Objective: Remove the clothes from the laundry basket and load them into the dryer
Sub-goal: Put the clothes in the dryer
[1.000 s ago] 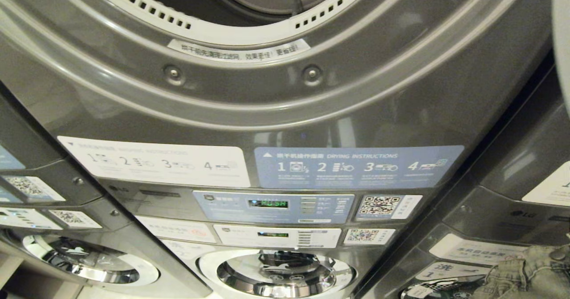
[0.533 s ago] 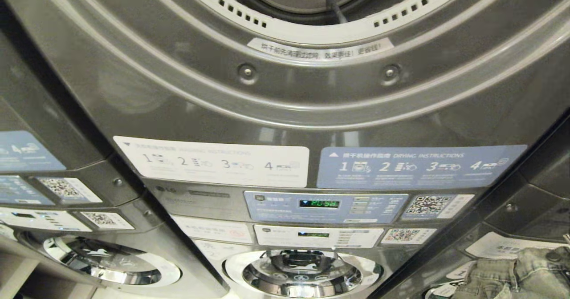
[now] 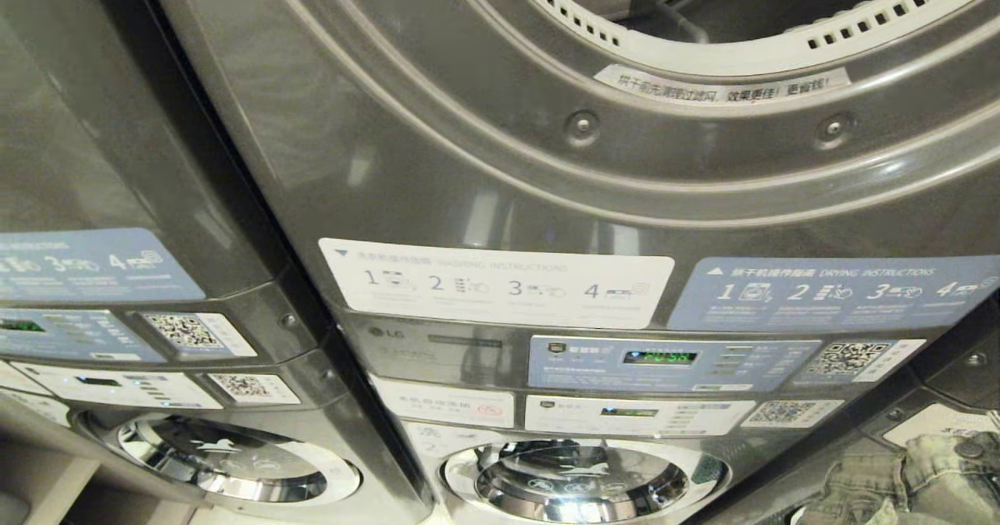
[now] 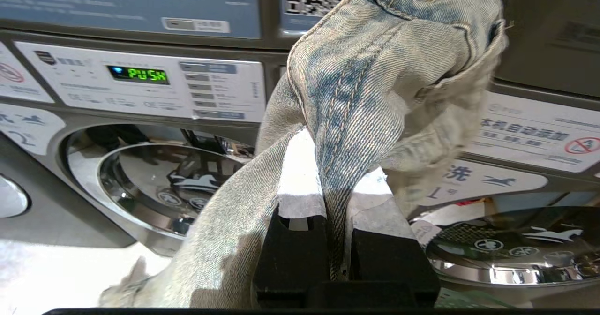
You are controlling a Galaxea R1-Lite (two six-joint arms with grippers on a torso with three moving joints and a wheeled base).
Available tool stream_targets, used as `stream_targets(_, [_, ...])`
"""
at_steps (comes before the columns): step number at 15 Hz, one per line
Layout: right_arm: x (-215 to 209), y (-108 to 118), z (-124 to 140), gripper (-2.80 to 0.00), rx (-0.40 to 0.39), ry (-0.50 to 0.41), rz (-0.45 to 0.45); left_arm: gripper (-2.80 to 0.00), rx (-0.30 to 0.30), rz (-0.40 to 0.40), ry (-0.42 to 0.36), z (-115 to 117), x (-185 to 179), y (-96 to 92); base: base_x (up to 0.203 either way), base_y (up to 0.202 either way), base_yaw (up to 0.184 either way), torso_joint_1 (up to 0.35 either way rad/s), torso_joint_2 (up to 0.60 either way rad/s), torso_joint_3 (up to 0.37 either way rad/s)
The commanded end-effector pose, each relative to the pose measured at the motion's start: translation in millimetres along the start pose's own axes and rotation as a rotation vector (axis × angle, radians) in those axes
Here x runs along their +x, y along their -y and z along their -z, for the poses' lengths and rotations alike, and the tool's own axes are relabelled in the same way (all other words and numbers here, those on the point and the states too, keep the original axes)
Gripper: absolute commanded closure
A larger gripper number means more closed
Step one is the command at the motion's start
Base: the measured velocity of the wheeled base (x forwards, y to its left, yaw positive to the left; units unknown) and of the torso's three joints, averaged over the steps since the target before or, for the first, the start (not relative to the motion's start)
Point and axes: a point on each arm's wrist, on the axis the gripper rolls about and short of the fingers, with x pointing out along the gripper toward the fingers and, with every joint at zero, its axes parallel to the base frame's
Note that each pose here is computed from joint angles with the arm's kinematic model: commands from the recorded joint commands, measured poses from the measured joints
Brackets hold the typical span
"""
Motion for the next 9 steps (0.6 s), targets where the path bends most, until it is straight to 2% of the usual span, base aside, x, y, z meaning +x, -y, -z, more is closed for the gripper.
stream_targets(1, [0.1,0.0,0.0,0.0,-0.001,-0.001,-0.001,0.0,0.0,-0.002,-0.001,0.2,0.0,0.0,0.0,0.071,0.003,0.006,0.0,0.002])
stream_targets(6, [0.1,0.0,0.0,0.0,0.0,-0.001,-0.001,0.0,-0.001,-0.002,0.001,0.0,0.0,0.0,0.0,0.0,0.0,0.0,0.0,0.01])
stream_targets(9, [0.0,0.0,-0.5,0.0,0.0,0.0,-0.001,0.0,-0.001,-0.001,0.001,0.0,0.0,0.0,0.0,0.0,0.0,0.004,0.0,0.151])
